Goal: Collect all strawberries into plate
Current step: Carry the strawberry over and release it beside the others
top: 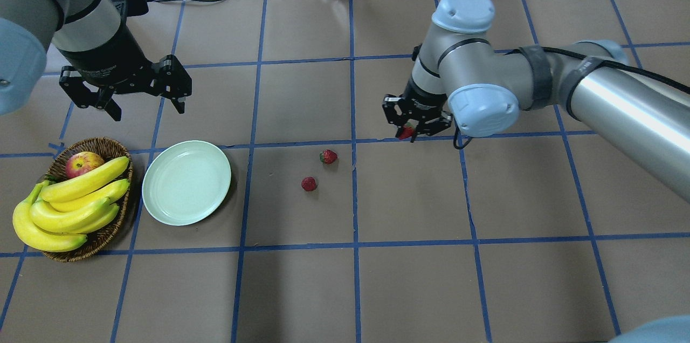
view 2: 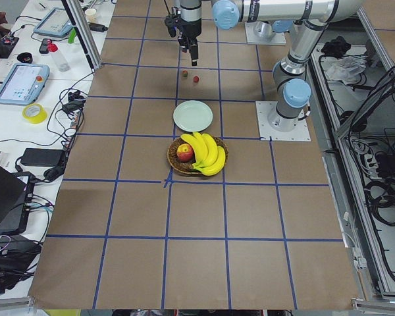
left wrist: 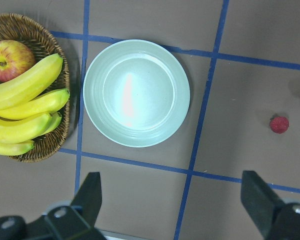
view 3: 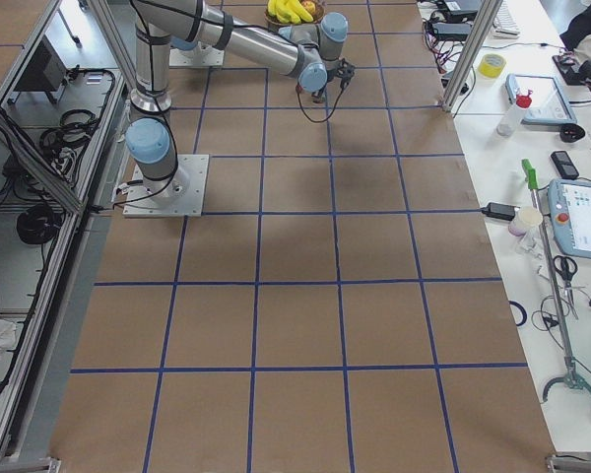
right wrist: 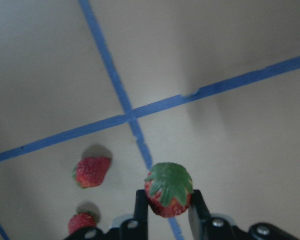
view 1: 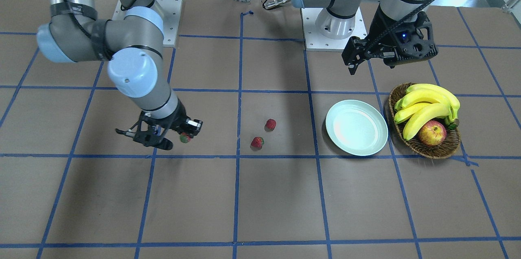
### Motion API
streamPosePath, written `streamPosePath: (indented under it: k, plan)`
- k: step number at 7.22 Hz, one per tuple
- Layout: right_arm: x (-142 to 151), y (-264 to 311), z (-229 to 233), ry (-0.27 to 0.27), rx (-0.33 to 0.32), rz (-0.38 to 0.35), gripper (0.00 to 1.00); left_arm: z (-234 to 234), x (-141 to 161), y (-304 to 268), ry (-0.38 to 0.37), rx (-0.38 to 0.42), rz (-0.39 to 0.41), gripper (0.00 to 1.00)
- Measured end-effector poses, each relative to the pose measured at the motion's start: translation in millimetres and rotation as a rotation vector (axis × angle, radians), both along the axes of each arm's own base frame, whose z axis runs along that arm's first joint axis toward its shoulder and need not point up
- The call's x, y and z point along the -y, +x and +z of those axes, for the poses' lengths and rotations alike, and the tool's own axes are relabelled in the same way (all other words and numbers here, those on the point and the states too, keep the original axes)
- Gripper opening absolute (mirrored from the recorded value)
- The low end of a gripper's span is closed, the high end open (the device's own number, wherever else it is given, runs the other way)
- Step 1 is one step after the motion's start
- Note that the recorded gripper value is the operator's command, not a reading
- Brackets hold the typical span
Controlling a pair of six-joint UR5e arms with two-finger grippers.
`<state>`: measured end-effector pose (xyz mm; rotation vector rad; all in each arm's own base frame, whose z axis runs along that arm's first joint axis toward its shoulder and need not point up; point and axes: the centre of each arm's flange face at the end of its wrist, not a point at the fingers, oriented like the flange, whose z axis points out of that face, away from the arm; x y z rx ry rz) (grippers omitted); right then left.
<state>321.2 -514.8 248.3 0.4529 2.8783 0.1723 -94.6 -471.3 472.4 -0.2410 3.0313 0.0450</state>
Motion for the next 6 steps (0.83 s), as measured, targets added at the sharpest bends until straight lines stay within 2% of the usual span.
streamPosePath:
  k: [3, 4, 5, 6]
  plan:
    - [-31.1, 62.5, -32.3, 0.008, 0.008, 0.067, 0.02, 0.0, 0.0, -0.1, 0.0, -0.001, 0.0, 1.0]
    - [-38.9, 71.8, -40.2, 0.021, 0.003, 0.085, 0.07, -0.1, 0.0, -0.1, 0.0, -0.001, 0.0, 1.0]
    - [-42.8, 76.8, -51.6, 0.04, -0.001, 0.094, 0.64, -0.9, -0.1, -0.2, 0.001, -0.002, 0.0, 1.0]
    - [-43.5, 78.4, -60.4, 0.051, -0.009, 0.099, 1.0, -2.4, -0.5, -0.3, 0.003, -0.002, 0.0, 1.0]
